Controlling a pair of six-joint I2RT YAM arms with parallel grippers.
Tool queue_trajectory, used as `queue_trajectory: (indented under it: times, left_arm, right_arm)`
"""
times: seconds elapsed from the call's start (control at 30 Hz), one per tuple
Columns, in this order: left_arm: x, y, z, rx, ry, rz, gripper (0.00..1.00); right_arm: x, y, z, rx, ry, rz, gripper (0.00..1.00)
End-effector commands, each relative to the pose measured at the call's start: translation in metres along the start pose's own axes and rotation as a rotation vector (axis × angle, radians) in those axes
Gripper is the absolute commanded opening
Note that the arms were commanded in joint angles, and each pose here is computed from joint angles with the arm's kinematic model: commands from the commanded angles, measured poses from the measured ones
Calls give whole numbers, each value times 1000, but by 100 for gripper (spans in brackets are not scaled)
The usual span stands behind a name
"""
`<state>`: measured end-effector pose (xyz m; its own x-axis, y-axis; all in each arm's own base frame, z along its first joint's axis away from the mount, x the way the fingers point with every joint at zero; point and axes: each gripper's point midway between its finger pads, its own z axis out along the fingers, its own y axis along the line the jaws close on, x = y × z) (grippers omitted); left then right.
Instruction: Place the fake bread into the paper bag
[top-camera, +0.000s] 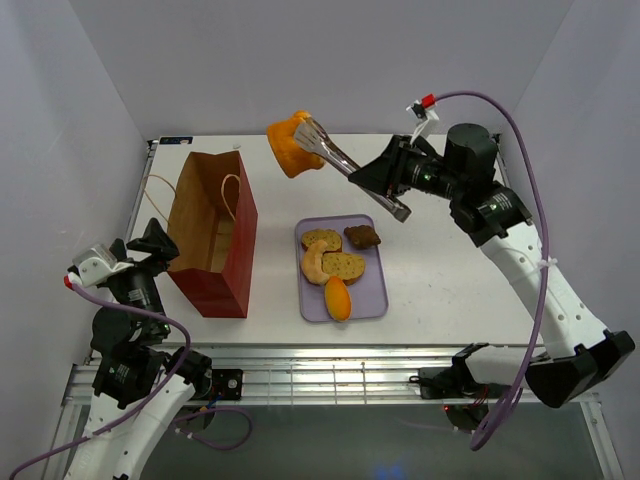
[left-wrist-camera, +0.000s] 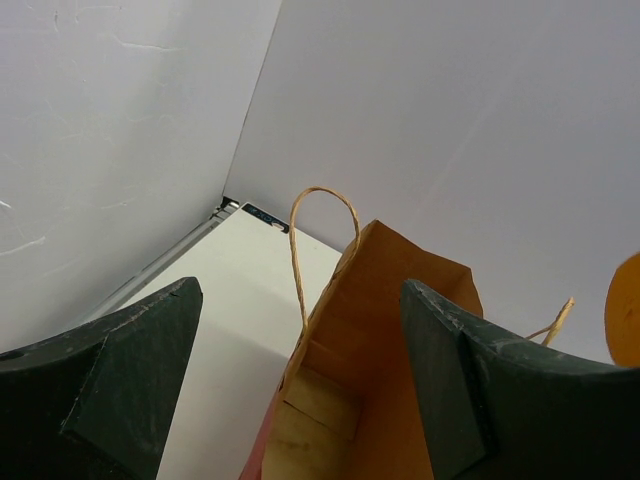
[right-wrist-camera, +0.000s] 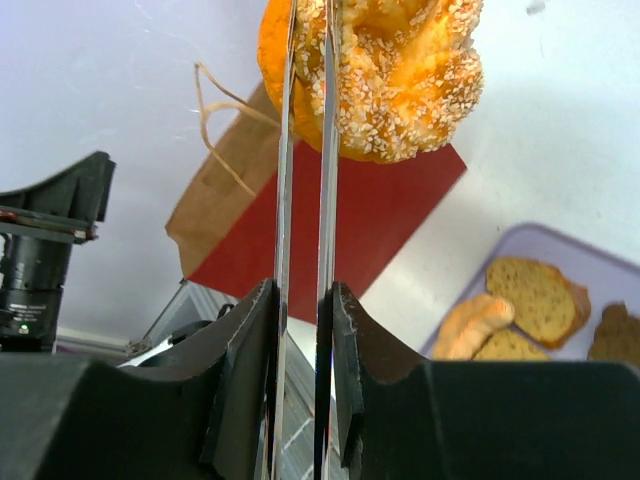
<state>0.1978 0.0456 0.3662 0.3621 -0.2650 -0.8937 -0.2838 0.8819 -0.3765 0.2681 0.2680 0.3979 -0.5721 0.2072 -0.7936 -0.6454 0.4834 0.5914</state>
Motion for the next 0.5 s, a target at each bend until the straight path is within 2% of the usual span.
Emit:
queue_trajectory:
  times: [0.0,0.17,0.2,0.47]
  left_arm:
    - [4,0,0,0,8,14,90]
    - [5,0,1,-1,14,16,90]
    - [6,0,1,0,15,17,90]
    - [6,-2,1,6,16,16,90]
  right_arm:
    - [-46,45,6,-149,-84,-132,8]
    - [-51,50,41,-201,-40,-151,8]
    - [-60,59,43,-223,-59,-165,8]
    - [-56,95,97,-384,29,-185,8]
